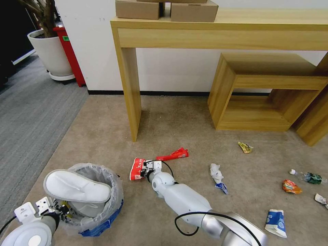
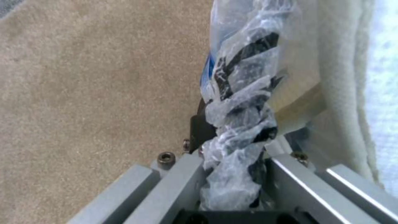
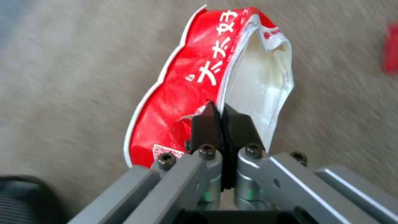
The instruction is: Pick up the trash bin and place the garbage on the floor into it.
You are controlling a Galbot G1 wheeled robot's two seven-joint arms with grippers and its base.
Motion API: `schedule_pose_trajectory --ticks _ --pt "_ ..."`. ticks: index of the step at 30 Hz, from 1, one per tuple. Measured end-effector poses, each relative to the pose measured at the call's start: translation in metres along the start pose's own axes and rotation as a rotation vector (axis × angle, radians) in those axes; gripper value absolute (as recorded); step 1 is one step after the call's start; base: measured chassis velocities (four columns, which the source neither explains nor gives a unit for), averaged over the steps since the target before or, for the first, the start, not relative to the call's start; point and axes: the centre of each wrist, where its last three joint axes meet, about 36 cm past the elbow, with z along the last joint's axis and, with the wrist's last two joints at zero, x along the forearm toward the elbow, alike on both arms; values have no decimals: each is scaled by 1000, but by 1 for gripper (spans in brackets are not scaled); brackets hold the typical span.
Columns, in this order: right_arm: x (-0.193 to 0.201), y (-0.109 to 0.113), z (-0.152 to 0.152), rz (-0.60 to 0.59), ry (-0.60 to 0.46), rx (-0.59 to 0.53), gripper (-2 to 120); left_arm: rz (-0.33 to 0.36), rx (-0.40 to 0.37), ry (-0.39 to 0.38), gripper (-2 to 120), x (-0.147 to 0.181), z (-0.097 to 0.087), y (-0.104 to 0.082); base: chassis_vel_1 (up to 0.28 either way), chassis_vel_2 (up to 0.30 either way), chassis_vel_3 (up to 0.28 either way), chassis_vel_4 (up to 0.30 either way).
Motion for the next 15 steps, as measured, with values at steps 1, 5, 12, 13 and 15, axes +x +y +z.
schedule_pose_trajectory --ticks 1,5,12,13,15 --pt "3 7 -6 -17 -21 0 0 3 2 5 0 -1 0 0 0 0 0 0" --pt "13 23 -26 -49 -174 79 0 11 8 20 0 -2 0 0 0 0 0 0" --pt "44 -17 -67 -95 -453 189 0 18 17 31 0 -5 -2 0 0 0 0 0" --pt "50 -25 -74 -128 -503 191 0 21 18 32 0 -5 -2 0 0 0 0 0" --pt "63 -39 -86 -245 -609 203 0 28 20 32 0 -6 -3 -2 0 0 0 0"
